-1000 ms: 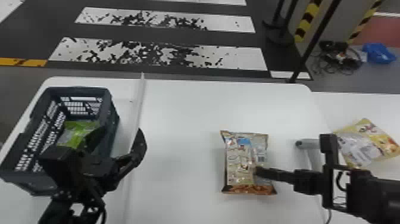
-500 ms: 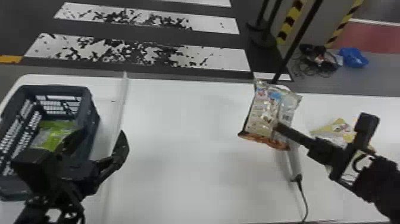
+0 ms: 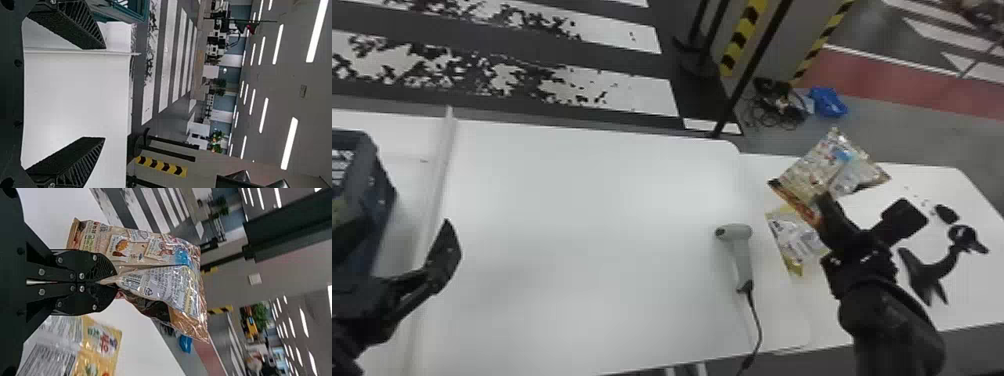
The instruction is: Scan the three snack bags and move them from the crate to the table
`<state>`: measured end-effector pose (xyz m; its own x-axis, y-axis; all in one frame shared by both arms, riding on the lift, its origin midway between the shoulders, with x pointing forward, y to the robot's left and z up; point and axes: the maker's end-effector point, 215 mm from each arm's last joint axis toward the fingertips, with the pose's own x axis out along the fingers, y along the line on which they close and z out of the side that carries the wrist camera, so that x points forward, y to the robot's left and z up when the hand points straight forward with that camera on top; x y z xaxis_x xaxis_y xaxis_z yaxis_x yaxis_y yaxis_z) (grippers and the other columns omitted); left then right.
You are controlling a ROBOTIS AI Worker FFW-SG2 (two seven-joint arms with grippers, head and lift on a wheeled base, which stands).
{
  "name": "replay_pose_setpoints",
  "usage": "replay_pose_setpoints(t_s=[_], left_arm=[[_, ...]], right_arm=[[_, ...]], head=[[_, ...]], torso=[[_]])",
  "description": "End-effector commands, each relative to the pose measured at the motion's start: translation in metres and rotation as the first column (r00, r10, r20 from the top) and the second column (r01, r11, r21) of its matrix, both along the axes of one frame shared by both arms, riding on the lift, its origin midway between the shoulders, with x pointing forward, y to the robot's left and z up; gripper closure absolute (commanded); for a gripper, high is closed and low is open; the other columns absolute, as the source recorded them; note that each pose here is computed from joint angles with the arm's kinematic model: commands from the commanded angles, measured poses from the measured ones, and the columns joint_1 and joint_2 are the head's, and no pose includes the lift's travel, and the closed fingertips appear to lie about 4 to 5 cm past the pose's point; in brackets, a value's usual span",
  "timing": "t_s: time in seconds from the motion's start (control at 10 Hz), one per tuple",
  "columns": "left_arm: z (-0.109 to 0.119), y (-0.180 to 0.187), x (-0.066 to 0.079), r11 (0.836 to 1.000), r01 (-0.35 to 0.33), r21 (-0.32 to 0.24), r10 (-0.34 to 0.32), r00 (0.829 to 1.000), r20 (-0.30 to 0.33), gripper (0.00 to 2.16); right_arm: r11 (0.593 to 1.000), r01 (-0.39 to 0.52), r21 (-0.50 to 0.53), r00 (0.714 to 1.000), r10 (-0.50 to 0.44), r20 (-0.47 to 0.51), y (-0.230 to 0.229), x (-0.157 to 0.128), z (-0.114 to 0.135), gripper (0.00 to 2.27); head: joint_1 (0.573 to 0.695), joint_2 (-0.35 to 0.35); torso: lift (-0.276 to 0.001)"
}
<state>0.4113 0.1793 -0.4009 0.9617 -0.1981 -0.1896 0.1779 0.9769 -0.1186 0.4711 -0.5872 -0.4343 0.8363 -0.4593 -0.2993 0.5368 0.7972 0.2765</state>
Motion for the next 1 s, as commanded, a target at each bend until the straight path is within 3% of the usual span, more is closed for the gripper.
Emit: replay_pose_setpoints(t_s=[0.0, 0.1, 0.2, 0.5, 0.7, 0.8, 0.9], left_arm=[[-0.001, -0.001, 0.002, 1.000, 0.004, 0.002, -0.004, 1.000, 0.002, 0.04], [-0.001, -0.003, 0.001, 1.000, 0.008, 0.001, -0.008, 1.000, 0.004, 0.04], [0.002, -0.004, 0.002, 1.000, 0.013, 0.002, -0.013, 1.000, 0.010, 0.04], [0.003, -0.006, 0.001, 1.000, 0.018, 0.000, -0.018, 1.000, 0.017, 0.04], [0.004, -0.008, 0.001, 1.000, 0.020, -0.003, -0.020, 1.000, 0.019, 0.04], [0.003, -0.009, 0.000, 1.000, 0.022, -0.003, -0.022, 1.000, 0.017, 0.04], [0.003, -0.010, -0.001, 1.000, 0.022, -0.005, -0.022, 1.000, 0.017, 0.04]], right_arm=[[0.988, 0.152, -0.010, 0.987, -0.152, -0.055, -0.035, -0.028, -0.028, 2.19], [0.970, 0.241, -0.020, 0.962, -0.242, -0.124, -0.054, -0.047, -0.049, 2.19], [0.961, 0.276, -0.019, 0.934, -0.273, -0.232, -0.057, -0.064, -0.076, 2.19], [0.965, 0.262, 0.010, 0.826, -0.218, -0.520, -0.036, -0.100, -0.139, 2.19], [0.967, 0.254, 0.021, 0.803, -0.198, -0.562, -0.033, -0.103, -0.150, 2.16], [0.971, 0.236, 0.035, 0.808, -0.176, -0.561, -0.030, -0.099, -0.152, 1.52], [0.979, 0.204, 0.031, 0.833, -0.156, -0.531, -0.028, -0.091, -0.143, 0.00]], head=[[0.695, -0.350], [0.695, -0.350], [0.695, -0.350], [0.695, -0.350], [0.695, -0.350], [0.695, -0.350], [0.695, -0.350]], torso=[[-0.062], [-0.062], [-0.062], [-0.062], [-0.062], [-0.062], [-0.062]])
